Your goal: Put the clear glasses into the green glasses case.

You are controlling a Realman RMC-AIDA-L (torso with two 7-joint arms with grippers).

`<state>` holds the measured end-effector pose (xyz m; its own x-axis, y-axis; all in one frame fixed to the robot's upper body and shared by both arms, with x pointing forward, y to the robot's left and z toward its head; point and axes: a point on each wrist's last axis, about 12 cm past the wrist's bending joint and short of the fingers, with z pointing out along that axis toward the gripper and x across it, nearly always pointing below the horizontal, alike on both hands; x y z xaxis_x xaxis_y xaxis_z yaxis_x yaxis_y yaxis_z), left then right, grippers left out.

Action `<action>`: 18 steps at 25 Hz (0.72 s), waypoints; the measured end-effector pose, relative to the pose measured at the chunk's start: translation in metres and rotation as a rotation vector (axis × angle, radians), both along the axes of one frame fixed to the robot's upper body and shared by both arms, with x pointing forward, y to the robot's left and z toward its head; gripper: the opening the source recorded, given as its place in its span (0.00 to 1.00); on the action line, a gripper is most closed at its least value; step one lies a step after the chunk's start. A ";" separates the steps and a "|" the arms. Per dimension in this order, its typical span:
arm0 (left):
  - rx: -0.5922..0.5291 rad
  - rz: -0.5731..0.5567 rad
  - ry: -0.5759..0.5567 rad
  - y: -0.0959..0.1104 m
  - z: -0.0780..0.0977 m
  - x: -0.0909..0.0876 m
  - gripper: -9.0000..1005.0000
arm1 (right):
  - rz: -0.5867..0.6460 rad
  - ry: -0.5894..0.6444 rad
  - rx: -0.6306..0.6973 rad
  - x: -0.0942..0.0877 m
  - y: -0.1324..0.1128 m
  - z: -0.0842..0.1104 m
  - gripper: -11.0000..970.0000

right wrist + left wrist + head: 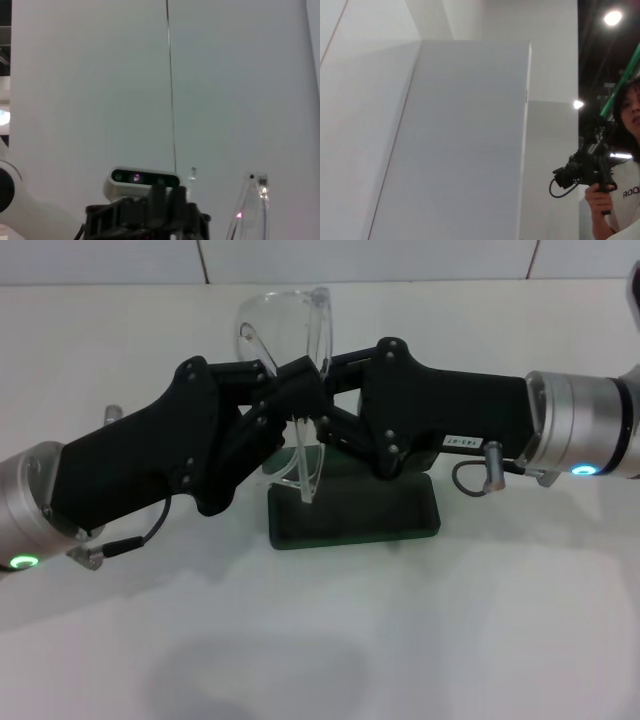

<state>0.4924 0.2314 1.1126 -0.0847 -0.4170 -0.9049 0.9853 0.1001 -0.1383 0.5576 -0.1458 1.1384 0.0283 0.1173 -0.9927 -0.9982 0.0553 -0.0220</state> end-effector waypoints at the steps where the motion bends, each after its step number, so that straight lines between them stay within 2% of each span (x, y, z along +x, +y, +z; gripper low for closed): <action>1: 0.000 0.001 0.001 0.000 0.000 0.000 0.08 | 0.004 -0.001 -0.003 0.000 0.001 0.000 0.14; 18: 0.014 0.019 0.010 -0.001 -0.001 0.003 0.08 | 0.017 -0.018 -0.025 0.001 0.007 0.000 0.15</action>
<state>0.4959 0.2304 1.1114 -0.0862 -0.4061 -0.9098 0.9818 0.1204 -0.1467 0.5584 -0.1388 1.1385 0.0441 0.0934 -0.9947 -0.9985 0.0371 -0.0408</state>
